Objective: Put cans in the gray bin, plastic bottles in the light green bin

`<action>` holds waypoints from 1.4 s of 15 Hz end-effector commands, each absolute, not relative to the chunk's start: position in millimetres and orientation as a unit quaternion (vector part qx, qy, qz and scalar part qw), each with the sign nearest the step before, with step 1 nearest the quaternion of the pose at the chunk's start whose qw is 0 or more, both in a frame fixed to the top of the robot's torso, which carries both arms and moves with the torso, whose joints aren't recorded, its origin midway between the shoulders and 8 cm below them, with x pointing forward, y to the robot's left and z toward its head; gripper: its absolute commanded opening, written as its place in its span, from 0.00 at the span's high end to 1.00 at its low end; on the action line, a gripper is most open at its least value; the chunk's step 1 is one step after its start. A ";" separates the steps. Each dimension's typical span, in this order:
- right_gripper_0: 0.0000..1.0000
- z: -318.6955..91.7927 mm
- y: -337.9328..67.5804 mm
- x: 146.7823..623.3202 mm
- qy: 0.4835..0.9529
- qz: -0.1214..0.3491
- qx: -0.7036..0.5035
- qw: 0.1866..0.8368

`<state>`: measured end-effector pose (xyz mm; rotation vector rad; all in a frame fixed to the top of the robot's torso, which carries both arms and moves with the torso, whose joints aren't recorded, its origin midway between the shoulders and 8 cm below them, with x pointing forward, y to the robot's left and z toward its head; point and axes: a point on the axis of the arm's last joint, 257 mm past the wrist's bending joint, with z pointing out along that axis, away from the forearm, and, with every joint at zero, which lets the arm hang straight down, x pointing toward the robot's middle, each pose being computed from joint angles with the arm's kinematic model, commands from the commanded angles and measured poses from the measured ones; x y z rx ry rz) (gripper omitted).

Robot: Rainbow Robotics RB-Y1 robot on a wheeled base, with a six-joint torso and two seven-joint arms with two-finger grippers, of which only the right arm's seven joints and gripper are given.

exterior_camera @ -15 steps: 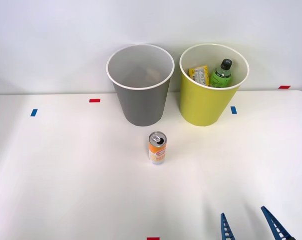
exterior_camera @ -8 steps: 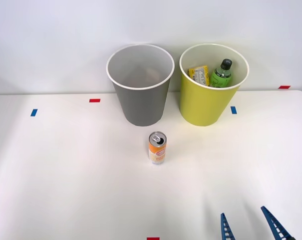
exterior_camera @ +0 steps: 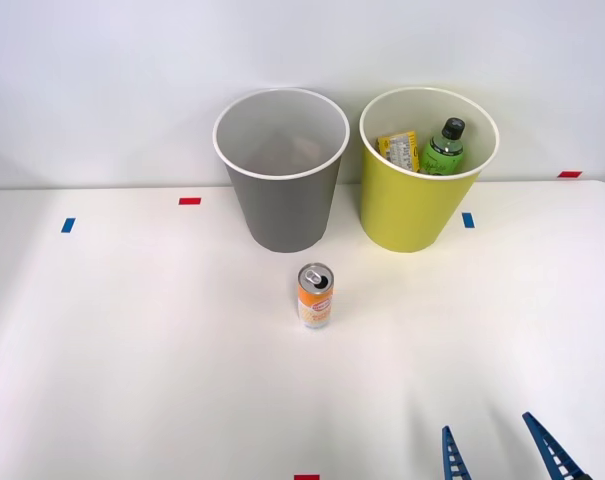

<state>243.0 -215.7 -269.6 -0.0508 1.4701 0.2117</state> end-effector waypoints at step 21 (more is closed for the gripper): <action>0.00 -269.6 -215.7 243.0 0.669 0.096 -0.023 0.736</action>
